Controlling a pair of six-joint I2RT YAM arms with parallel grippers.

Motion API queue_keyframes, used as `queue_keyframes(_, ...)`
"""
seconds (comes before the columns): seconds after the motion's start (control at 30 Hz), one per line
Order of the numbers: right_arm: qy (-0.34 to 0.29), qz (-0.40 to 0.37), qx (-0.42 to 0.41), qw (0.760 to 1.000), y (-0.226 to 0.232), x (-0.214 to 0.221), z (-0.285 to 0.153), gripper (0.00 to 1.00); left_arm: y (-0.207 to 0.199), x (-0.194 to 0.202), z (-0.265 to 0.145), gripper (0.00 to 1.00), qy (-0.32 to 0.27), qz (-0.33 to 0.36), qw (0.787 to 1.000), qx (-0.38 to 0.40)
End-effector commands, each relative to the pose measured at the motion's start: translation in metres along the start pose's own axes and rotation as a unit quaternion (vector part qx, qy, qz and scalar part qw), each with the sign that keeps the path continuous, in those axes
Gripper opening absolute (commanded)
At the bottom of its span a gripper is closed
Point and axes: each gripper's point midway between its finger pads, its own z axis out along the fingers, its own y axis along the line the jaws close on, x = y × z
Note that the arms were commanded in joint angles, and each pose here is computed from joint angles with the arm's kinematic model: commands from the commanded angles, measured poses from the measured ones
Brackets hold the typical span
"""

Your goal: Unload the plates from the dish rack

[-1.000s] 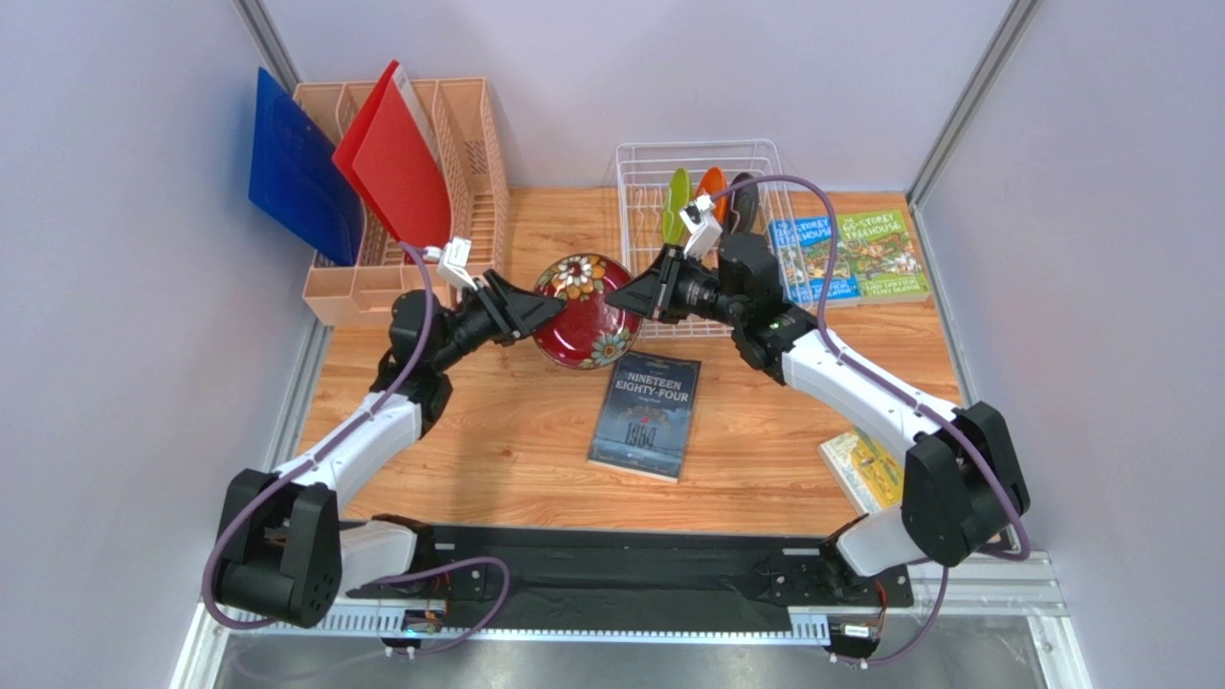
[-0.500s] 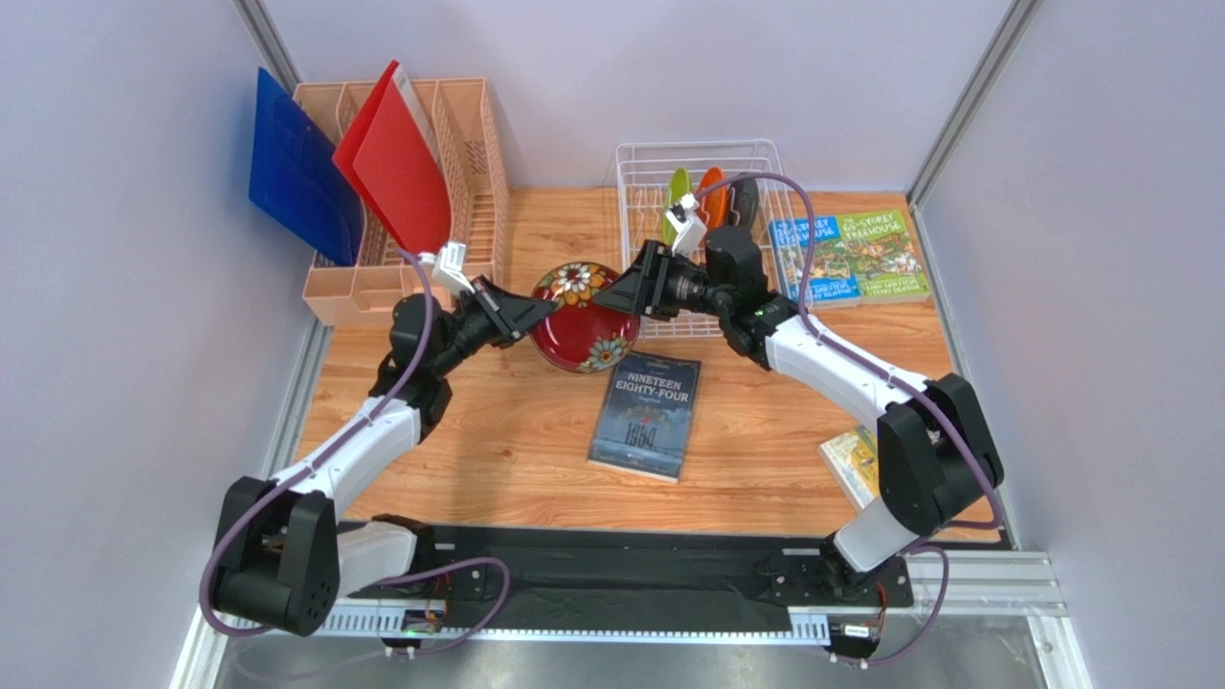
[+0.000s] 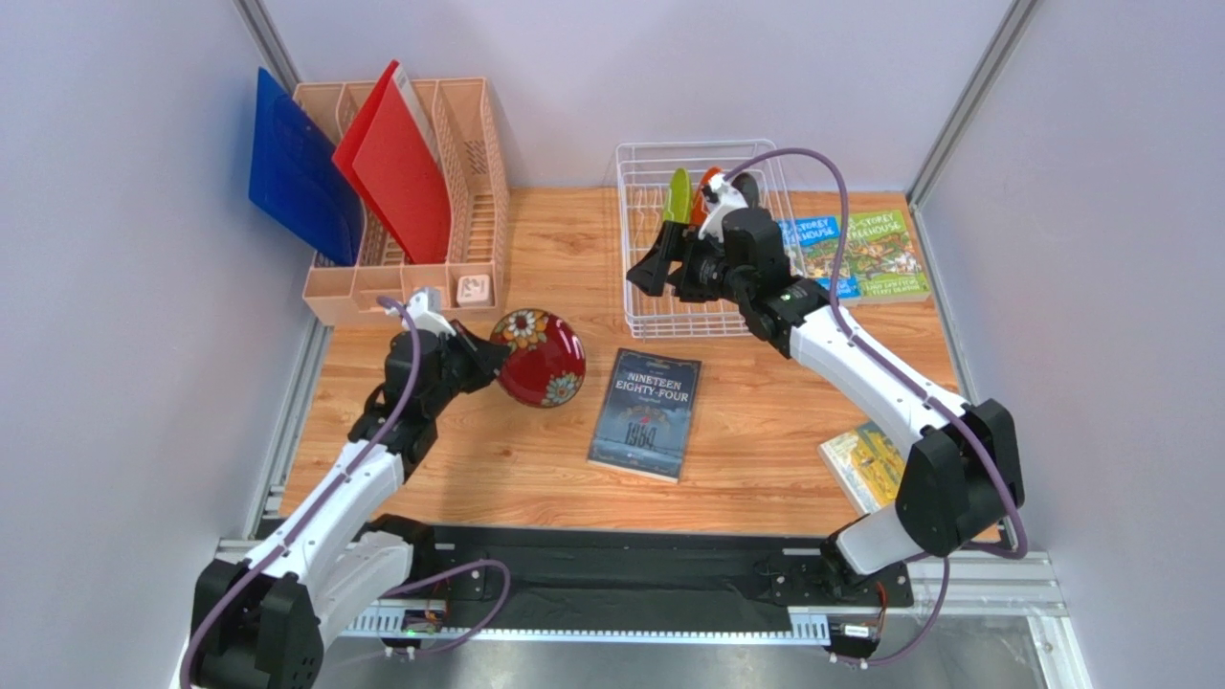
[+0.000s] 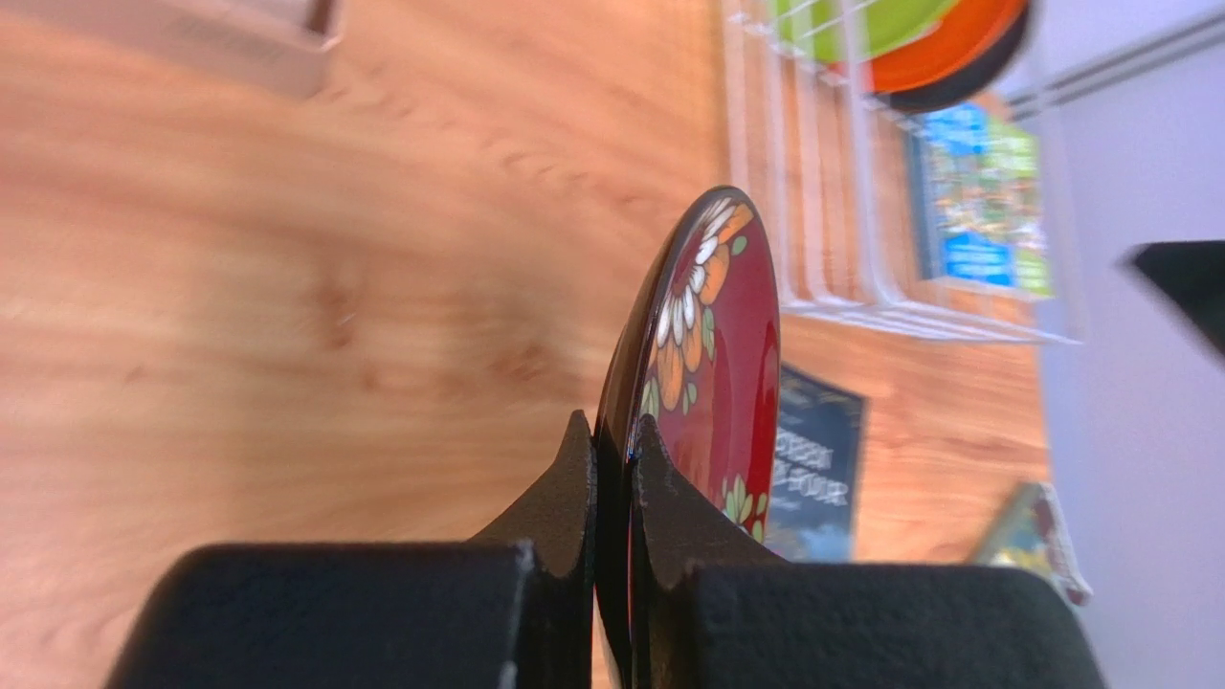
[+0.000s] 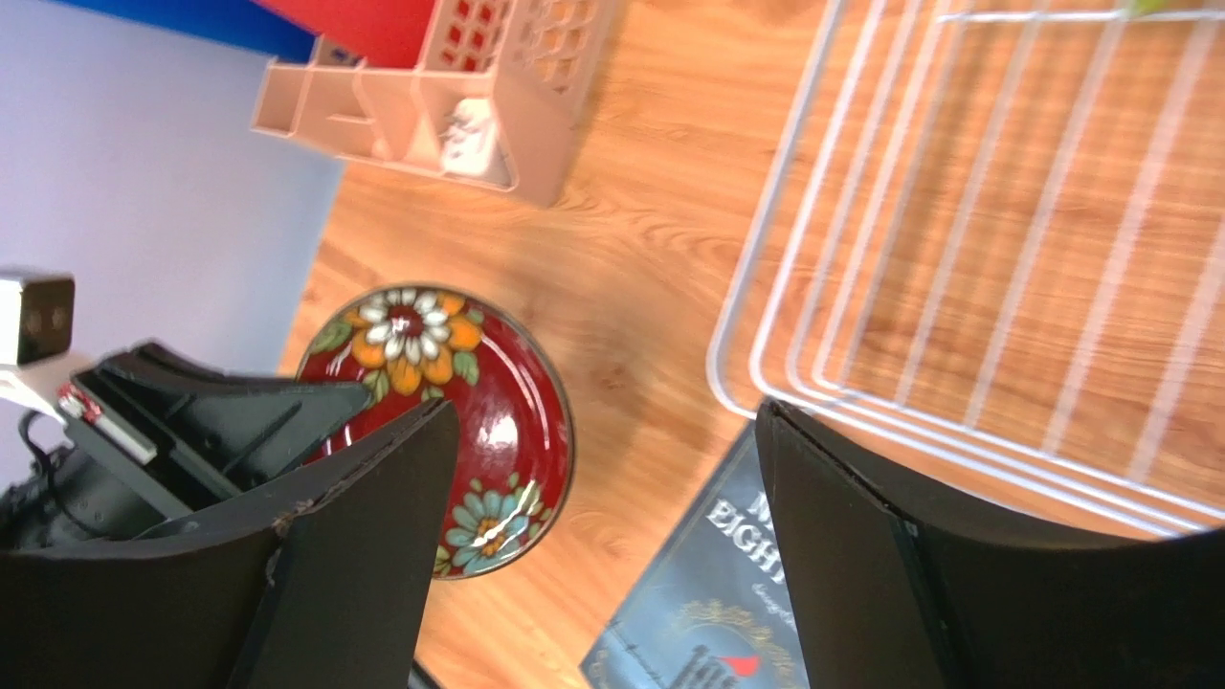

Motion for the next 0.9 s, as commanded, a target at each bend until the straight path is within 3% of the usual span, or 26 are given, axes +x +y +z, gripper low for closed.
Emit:
queue_keyframes(0.0,-0.052,-0.048,0.047,0.996,-0.008,-0.038,-0.023,0.82,0.029,0.006,-0.007,0.0,-0.015,0.004,0.998,-0.055)
queue_keyframes(0.23,-0.057,-0.046,0.077,0.994,-0.034,-0.052,-0.025,0.83,0.062,0.014,-0.017,0.0,-0.038,-0.006,0.992,-0.117)
queue_keyframes(0.63,-0.048,-0.052,0.126,0.99,-0.071,-0.064,-0.015,0.83,0.101,0.029,-0.023,0.0,-0.022,-0.01,0.978,-0.205)
queue_keyframes(0.87,-0.04,-0.061,0.158,0.985,-0.089,-0.063,-0.01,0.83,0.111,0.032,-0.025,0.13,-0.021,-0.009,0.973,-0.232)
